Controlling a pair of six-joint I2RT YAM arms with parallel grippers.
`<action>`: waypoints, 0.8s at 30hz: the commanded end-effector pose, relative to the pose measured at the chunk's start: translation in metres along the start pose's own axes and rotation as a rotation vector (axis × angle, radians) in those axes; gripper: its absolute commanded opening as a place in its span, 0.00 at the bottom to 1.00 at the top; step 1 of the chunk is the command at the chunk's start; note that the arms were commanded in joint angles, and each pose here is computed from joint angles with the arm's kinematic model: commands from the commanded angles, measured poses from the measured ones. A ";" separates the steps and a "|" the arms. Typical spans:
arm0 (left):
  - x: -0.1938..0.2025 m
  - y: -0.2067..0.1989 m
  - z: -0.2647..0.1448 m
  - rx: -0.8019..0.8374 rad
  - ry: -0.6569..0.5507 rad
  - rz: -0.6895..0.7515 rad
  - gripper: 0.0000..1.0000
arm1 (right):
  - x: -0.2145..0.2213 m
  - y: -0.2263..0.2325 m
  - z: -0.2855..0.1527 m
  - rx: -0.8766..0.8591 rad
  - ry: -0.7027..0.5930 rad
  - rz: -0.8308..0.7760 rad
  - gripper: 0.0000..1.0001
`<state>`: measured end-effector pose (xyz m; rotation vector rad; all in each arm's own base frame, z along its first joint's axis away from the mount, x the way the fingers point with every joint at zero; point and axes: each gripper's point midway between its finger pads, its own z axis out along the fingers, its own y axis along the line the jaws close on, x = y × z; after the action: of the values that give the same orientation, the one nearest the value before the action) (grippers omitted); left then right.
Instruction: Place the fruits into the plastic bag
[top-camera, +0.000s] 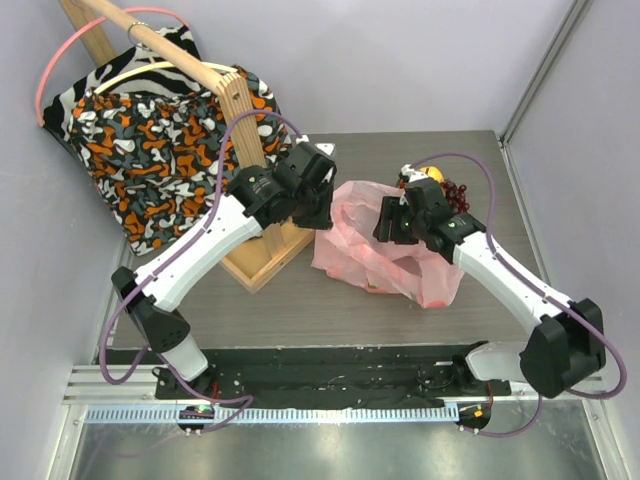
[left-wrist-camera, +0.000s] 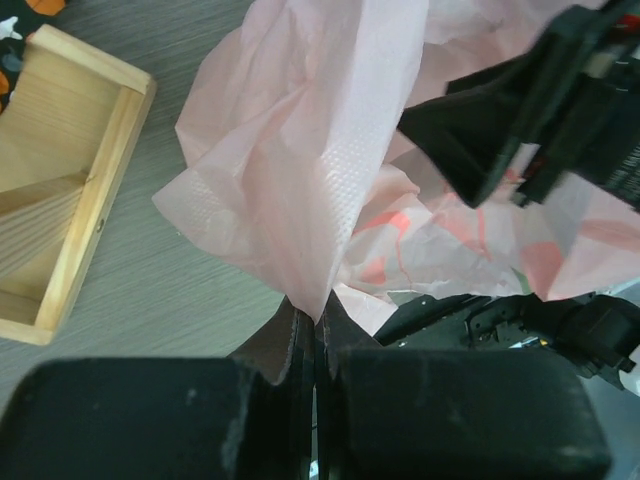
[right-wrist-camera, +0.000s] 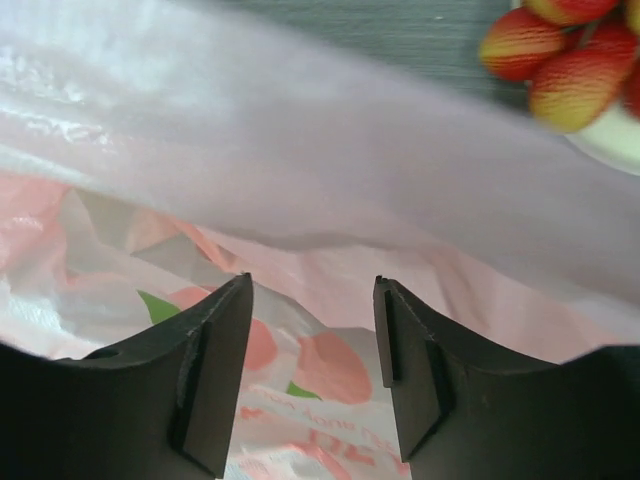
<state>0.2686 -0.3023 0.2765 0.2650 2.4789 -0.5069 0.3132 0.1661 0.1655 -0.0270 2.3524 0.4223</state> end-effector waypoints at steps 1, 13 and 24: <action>-0.006 -0.013 0.000 0.065 -0.018 -0.034 0.00 | -0.015 0.030 0.016 -0.115 -0.028 0.038 0.58; -0.010 0.004 0.018 -0.028 -0.054 -0.038 0.00 | 0.052 0.063 0.046 -0.234 0.196 -0.104 0.68; -0.029 0.008 0.021 -0.024 -0.112 -0.100 0.00 | 0.126 0.063 0.061 -0.204 0.397 -0.275 0.88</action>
<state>0.2860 -0.3062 0.2589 0.1937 2.4669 -0.4858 0.2595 0.2492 0.0641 -0.4639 2.6228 0.5853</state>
